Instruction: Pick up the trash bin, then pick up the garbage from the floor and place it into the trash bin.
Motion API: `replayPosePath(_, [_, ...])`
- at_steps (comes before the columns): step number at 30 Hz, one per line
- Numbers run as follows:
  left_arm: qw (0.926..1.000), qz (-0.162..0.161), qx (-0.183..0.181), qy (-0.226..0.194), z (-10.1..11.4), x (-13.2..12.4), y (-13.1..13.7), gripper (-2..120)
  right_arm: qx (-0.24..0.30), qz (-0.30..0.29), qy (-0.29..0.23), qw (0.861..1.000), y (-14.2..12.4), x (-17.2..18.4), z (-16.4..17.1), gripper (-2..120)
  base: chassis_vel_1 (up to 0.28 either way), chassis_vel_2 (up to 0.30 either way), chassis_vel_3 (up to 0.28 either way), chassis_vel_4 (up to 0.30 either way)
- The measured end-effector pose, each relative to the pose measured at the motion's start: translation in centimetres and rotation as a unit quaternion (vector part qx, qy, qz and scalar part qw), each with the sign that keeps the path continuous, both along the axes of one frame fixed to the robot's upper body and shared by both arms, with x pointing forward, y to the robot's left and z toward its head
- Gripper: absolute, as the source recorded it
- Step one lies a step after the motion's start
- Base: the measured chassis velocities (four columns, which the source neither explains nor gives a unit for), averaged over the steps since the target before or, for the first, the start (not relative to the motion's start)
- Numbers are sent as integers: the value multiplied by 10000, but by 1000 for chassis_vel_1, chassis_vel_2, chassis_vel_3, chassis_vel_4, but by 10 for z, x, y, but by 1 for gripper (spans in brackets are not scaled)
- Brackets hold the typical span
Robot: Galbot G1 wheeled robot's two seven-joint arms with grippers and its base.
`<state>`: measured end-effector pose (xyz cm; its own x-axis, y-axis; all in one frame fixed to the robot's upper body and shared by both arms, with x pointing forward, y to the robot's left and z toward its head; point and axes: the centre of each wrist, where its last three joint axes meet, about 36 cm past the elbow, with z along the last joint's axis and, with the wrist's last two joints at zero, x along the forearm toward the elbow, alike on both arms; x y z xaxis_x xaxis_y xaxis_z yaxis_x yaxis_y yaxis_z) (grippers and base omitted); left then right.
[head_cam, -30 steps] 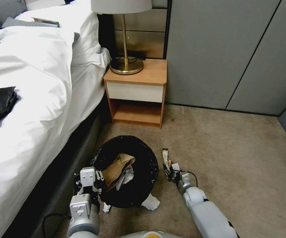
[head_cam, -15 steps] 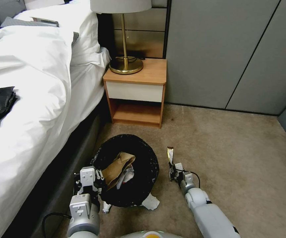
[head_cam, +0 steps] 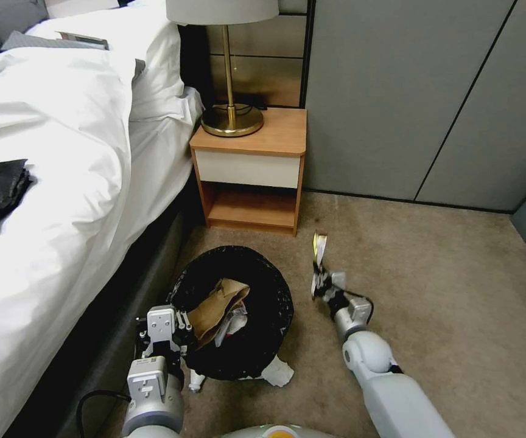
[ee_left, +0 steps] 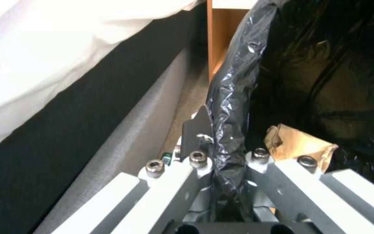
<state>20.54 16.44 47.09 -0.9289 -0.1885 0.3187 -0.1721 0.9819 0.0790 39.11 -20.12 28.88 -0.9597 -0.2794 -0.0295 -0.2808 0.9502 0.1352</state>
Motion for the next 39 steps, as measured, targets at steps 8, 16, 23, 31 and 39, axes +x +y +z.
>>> replayPosePath(8, [10000, -37, -51, 7, 0, 1, -1, 0, -394, 2070, -2267, 9509, 20, -63, 76, 0, 0, 0, 0, 0])
replayPosePath(16, [9997, -73, -225, 107, 2, 0, -1, 0, -746, 3192, -2083, 9215, 46, -96, 48, 0, 0, 0, 0, 0])
replayPosePath(23, [9996, -82, -236, 118, 3, -1, -1, 0, -783, 3277, -1775, 9246, 54, -95, 31, 0, 0, 0, 0, 0])
replayPosePath(31, [9994, -119, -302, 139, 5, -3, -5, 0, -776, 3142, -1448, 9351, 64, -88, 11, 0, 0, 0, 0, 0])
replayPosePath(39, [9994, -113, -302, 112, 7, -3, -4, 0, -897, 3045, -1284, 9396, 63, -89, 0, 14, 0, 0, 0, 0])
